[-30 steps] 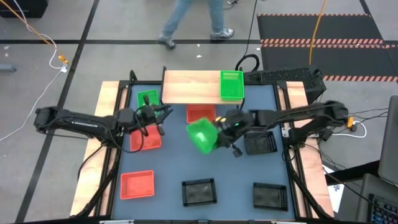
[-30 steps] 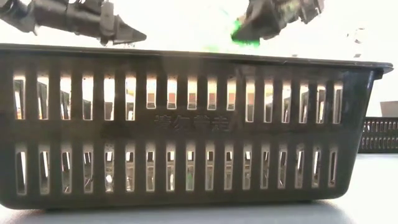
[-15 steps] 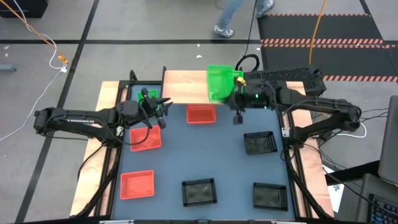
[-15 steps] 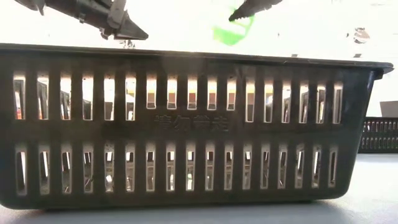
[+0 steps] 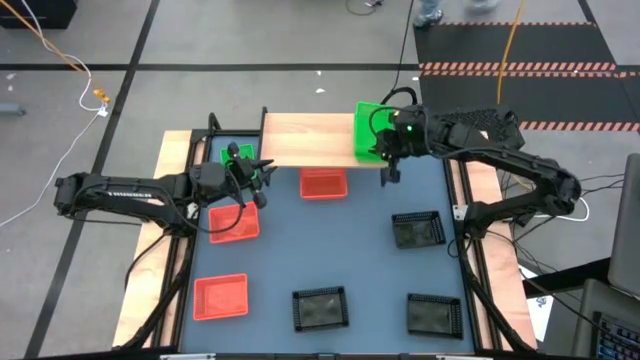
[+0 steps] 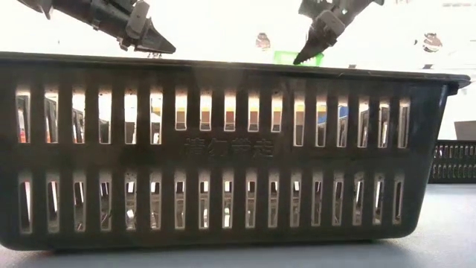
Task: Stack baskets on shelf by color
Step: Stack the bottom green bin on top of the green bin on the shelf, then adjust the shelf on the table
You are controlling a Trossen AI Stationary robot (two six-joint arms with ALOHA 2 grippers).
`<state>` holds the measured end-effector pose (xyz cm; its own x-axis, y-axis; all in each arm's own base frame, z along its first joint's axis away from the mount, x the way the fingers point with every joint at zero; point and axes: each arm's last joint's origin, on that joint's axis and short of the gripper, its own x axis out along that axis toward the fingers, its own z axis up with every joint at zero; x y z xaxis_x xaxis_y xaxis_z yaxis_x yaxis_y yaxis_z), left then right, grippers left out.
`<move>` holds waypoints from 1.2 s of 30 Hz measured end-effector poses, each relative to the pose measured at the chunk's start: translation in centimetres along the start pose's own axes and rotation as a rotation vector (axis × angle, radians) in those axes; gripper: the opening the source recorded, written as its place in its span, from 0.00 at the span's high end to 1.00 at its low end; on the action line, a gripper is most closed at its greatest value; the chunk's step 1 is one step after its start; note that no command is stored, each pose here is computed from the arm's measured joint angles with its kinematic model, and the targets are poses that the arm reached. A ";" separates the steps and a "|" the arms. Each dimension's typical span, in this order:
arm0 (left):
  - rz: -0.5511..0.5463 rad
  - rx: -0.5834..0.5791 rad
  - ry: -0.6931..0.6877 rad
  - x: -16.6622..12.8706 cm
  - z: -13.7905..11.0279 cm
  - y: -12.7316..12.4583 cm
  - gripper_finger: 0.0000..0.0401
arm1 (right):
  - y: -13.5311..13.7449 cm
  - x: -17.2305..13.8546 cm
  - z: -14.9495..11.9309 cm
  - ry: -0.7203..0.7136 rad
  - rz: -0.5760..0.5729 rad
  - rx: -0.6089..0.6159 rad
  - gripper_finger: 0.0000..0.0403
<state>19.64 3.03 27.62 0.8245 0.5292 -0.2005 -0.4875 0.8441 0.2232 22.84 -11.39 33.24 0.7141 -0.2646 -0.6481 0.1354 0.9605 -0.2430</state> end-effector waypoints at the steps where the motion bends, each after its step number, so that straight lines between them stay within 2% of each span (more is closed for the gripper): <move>1: 0.000 -0.002 0.000 0.0 0.0 0.0 0.77 | 0.0 0.3 -0.4 0.007 0.005 0.000 1.00; 5: 0.000 -0.003 0.000 0.0 0.0 0.0 0.77 | 0.3 1.1 -1.4 0.015 0.068 0.004 0.97; 13: 0.000 0.004 0.001 0.0 0.0 0.0 0.77 | 0.4 1.2 -1.5 0.011 0.066 -0.024 0.84; 19: 0.002 0.006 0.016 0.0 -0.2 0.0 0.77 | 0.1 0.8 -1.3 0.003 -0.028 -0.002 0.69; 22: 0.045 -0.009 0.041 -0.1 -0.4 0.1 0.77 | -0.1 0.0 -0.9 -0.044 -0.067 0.027 0.64; 26: 0.149 -0.008 0.098 -0.1 -0.9 0.4 0.77 | 0.7 -1.6 -0.1 -0.163 0.007 -0.003 0.61; 30: 0.183 -0.013 0.127 -0.2 -1.2 0.5 0.77 | 1.6 -2.8 0.9 -0.299 0.131 0.029 0.61; 36: 0.185 -0.041 0.116 -0.4 -1.1 0.6 0.77 | 2.5 -2.6 1.2 -0.299 0.176 0.037 0.61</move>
<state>18.65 3.42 26.78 0.6823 0.6797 -0.2691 -0.6406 0.7333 0.2280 22.10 -8.24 35.16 0.8977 -0.0633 -0.4359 0.0136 0.9931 -0.1163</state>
